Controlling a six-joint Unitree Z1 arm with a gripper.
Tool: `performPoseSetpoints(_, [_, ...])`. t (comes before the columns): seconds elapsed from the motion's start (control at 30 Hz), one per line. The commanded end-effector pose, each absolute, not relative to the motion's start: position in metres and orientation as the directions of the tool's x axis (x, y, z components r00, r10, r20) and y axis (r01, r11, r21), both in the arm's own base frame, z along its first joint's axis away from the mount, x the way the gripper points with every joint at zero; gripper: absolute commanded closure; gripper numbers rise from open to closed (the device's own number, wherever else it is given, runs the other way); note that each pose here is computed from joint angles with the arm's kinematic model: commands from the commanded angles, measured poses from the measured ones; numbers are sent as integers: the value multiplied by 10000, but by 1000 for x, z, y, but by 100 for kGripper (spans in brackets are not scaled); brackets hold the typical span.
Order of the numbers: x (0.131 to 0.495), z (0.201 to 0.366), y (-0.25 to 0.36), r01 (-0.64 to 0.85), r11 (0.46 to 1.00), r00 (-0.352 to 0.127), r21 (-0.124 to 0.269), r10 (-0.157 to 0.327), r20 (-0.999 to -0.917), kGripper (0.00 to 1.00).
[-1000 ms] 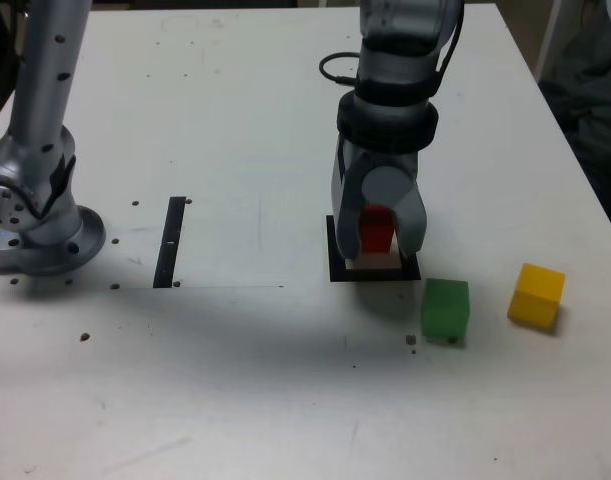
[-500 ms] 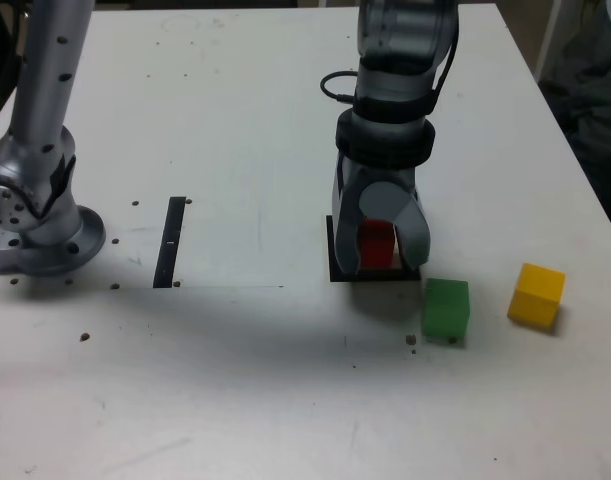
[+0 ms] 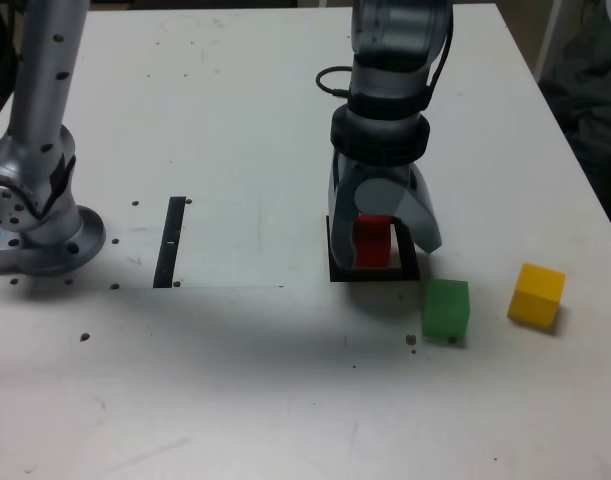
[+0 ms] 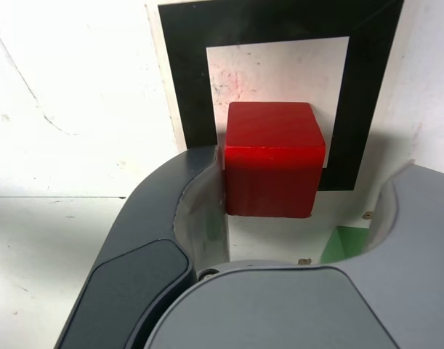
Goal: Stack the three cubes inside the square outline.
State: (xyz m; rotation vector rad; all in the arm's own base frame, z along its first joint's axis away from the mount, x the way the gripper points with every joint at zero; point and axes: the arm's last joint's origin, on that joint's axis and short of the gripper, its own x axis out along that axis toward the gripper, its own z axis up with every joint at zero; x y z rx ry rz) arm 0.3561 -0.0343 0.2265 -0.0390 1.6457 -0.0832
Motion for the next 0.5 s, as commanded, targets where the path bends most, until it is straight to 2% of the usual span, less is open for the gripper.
performPoseSetpoints(0.0, [355,232,-33,268,9971,-564,-717,-701,-9959,0])
performPoseSetpoints(0.17, [353,241,-32,291,9981,-311,-548,-539,-9981,0])
performPoseSetpoints(0.47, [348,263,-29,175,9998,49,21,21,-10000,0])
